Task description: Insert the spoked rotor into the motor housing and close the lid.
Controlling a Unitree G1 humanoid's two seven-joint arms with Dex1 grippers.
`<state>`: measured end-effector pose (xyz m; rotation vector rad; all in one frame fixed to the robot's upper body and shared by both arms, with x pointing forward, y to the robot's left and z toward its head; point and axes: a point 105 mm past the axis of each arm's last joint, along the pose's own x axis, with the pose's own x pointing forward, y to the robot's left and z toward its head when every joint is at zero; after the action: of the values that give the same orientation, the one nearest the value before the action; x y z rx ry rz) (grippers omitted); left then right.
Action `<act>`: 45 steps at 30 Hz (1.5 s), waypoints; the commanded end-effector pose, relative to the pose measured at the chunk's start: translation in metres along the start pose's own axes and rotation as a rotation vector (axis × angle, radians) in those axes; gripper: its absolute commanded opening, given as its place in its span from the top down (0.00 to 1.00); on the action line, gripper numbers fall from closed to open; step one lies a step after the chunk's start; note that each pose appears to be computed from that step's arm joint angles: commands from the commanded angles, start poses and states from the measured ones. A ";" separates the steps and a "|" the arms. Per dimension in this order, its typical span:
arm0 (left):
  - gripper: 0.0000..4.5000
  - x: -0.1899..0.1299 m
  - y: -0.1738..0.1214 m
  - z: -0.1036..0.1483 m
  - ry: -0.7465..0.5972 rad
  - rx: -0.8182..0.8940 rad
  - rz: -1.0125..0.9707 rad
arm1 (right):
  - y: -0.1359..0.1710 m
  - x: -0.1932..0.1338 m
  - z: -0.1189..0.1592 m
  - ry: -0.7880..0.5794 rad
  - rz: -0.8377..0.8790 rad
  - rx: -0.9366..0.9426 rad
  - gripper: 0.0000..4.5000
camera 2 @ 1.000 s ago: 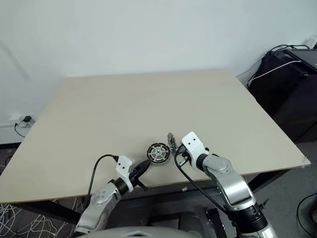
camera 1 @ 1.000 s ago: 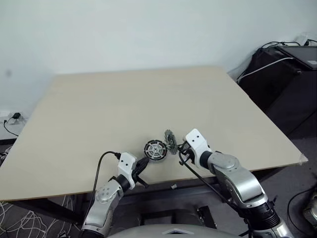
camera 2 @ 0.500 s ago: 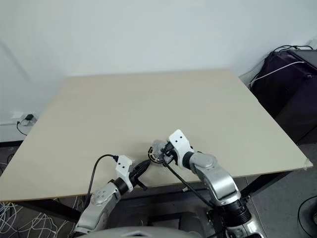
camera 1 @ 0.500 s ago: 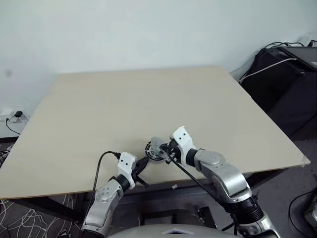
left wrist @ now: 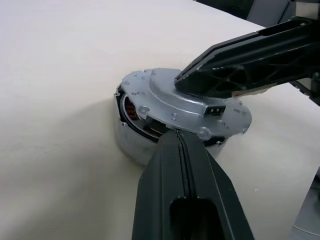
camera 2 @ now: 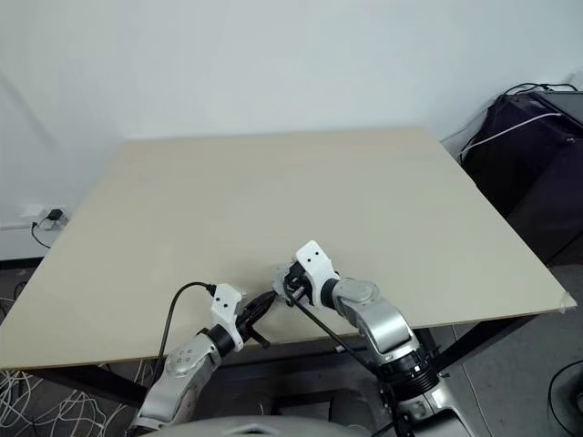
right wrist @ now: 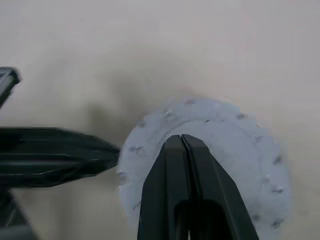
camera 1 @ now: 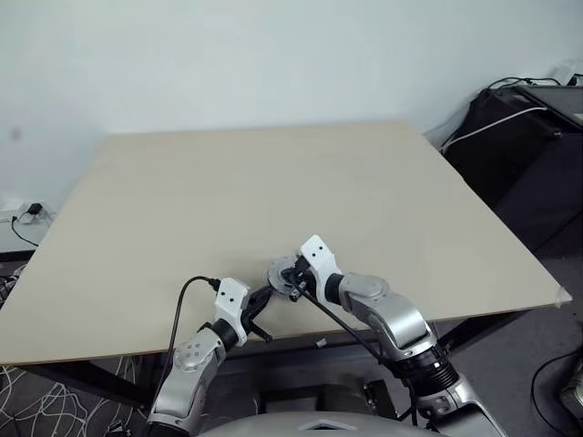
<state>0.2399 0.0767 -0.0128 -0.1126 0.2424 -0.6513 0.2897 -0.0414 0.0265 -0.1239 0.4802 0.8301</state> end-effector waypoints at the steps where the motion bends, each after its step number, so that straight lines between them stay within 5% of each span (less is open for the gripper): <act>1: 1.00 0.004 -0.002 0.017 -0.055 0.026 -0.014 | -0.009 -0.010 0.036 -0.172 -0.045 -0.053 0.99; 6: 1.00 0.004 -0.002 0.017 -0.053 0.028 -0.017 | -0.017 -0.027 0.058 -0.289 -0.032 -0.096 0.73; 16: 1.00 0.006 -0.002 0.019 -0.056 0.031 -0.012 | -0.018 -0.032 0.025 -0.175 0.181 -0.173 0.01; 45: 1.00 0.002 0.005 0.016 -0.062 0.025 0.032 | -0.025 -0.007 -0.003 -0.017 0.324 -0.128 0.00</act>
<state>0.2438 0.0791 -0.0107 -0.1064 0.2296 -0.6210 0.2986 -0.0652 0.0170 -0.1446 0.4664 1.1634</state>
